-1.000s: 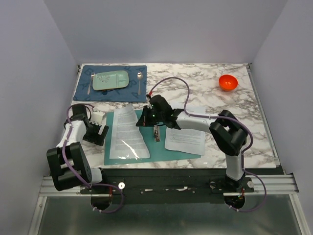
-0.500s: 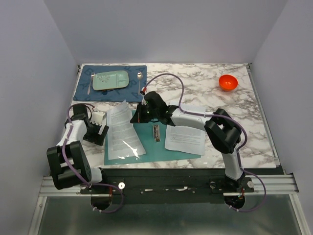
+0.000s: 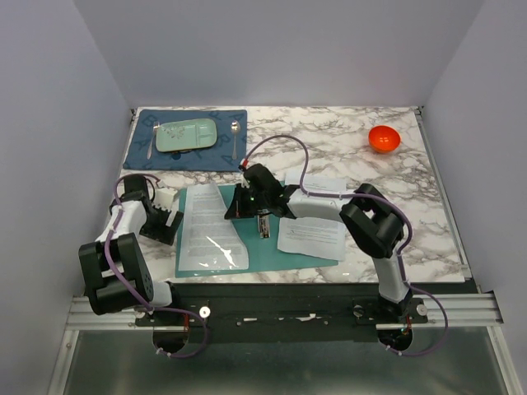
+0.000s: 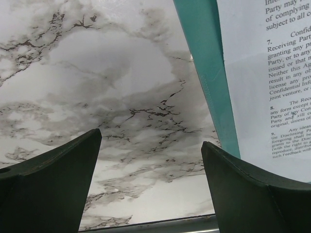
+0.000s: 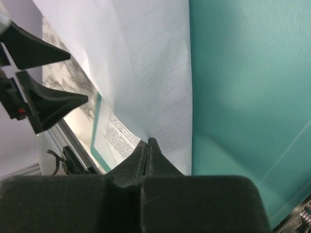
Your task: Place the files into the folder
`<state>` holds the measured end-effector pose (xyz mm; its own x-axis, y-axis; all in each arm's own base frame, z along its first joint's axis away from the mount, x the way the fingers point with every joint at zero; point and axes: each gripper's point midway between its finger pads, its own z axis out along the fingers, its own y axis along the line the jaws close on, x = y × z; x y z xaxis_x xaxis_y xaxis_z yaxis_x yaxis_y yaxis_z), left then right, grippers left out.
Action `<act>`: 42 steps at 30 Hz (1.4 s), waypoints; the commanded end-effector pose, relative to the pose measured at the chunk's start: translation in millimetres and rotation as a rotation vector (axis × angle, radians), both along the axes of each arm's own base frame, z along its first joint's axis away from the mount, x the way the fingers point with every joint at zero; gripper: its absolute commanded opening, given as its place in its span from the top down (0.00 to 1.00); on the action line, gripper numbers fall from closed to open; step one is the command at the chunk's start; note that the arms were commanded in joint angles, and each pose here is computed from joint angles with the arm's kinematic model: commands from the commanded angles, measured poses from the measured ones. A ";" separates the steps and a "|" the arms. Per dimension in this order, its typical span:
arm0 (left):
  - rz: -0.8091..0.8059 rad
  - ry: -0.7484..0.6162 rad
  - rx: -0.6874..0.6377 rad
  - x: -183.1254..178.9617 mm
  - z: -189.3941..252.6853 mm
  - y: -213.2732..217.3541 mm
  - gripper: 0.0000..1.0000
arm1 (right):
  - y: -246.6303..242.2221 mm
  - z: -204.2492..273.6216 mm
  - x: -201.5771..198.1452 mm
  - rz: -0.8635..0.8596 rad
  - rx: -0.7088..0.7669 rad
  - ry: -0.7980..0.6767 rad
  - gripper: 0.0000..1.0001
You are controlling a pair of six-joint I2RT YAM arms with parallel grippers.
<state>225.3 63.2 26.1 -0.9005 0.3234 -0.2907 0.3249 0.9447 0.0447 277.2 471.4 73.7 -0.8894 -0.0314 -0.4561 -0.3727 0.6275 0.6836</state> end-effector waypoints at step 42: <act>-0.039 -0.018 0.028 7.6 5.7 0.4 0.01 | 16.6 -11.8 -40.0 0.089 -0.011 0.054 0.99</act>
